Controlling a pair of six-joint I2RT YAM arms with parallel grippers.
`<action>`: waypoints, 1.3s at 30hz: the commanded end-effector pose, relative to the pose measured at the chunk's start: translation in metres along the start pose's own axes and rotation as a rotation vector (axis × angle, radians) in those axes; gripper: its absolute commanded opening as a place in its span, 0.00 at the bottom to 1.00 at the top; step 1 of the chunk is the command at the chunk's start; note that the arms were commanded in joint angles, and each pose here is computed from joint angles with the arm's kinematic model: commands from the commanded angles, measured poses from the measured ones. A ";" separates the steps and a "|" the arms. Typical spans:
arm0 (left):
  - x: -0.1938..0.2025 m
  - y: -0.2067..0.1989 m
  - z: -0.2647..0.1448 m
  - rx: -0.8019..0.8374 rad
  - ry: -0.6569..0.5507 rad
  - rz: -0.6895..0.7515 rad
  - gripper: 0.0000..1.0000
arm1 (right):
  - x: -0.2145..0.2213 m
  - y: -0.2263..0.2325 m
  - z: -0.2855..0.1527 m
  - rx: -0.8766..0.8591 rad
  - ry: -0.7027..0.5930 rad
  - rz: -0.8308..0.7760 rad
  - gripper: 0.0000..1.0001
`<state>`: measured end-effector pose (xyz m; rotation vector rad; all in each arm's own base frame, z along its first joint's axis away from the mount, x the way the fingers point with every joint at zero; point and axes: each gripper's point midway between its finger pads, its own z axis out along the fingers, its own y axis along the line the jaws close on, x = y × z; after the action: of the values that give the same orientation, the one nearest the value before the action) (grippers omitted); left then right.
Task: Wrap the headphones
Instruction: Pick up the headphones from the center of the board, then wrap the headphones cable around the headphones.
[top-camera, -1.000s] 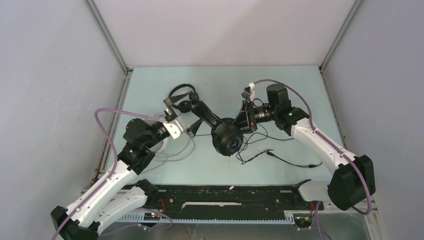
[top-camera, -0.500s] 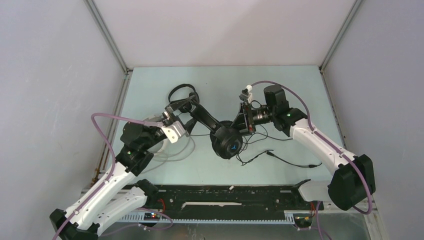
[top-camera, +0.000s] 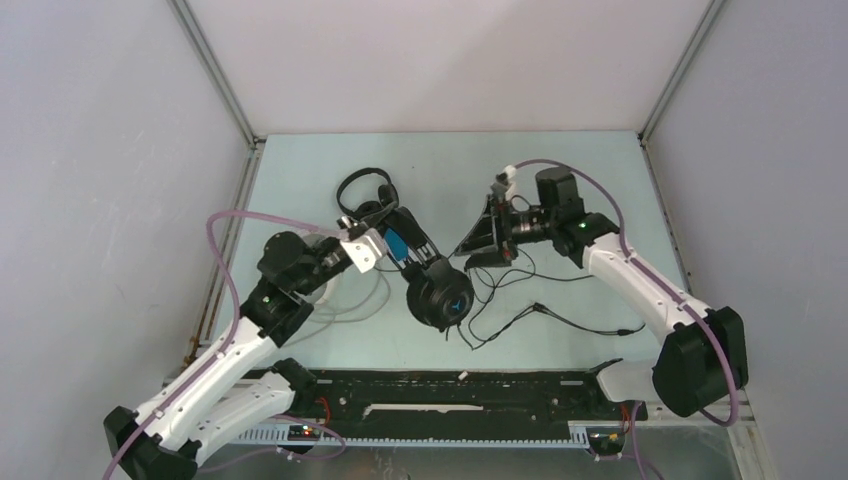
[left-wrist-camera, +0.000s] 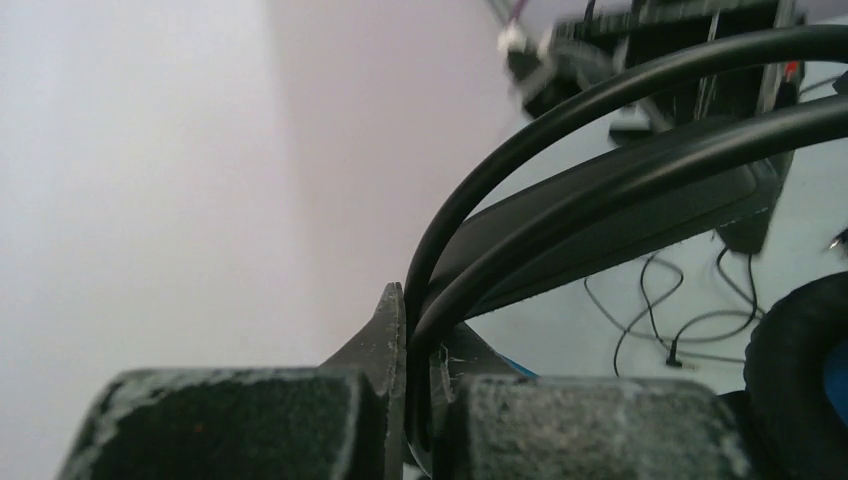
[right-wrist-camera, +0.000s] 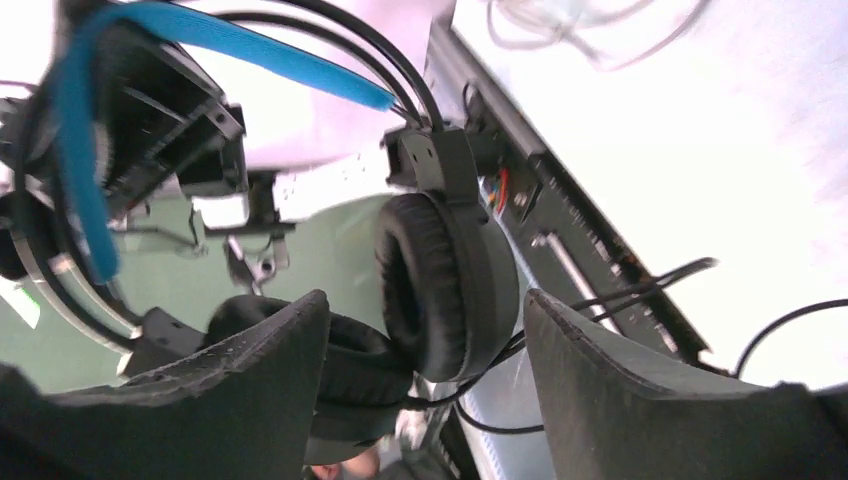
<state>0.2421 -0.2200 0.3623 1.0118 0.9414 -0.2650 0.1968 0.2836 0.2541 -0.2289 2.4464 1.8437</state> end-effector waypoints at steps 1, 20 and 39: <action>-0.001 0.043 -0.003 -0.180 0.092 -0.013 0.00 | -0.042 0.026 -0.033 0.013 -0.232 -0.125 0.77; 0.053 0.056 -0.037 -0.369 0.680 -0.509 0.00 | -0.059 0.116 -0.090 0.414 -0.792 -0.942 0.97; 0.051 0.020 -0.033 -0.232 0.820 -0.718 0.00 | -0.053 0.096 -0.005 0.849 -0.670 -1.369 0.97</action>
<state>0.2712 -0.1566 0.2905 0.5753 2.0978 -0.1807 0.2135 0.3163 0.3370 -0.8187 1.5895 0.4010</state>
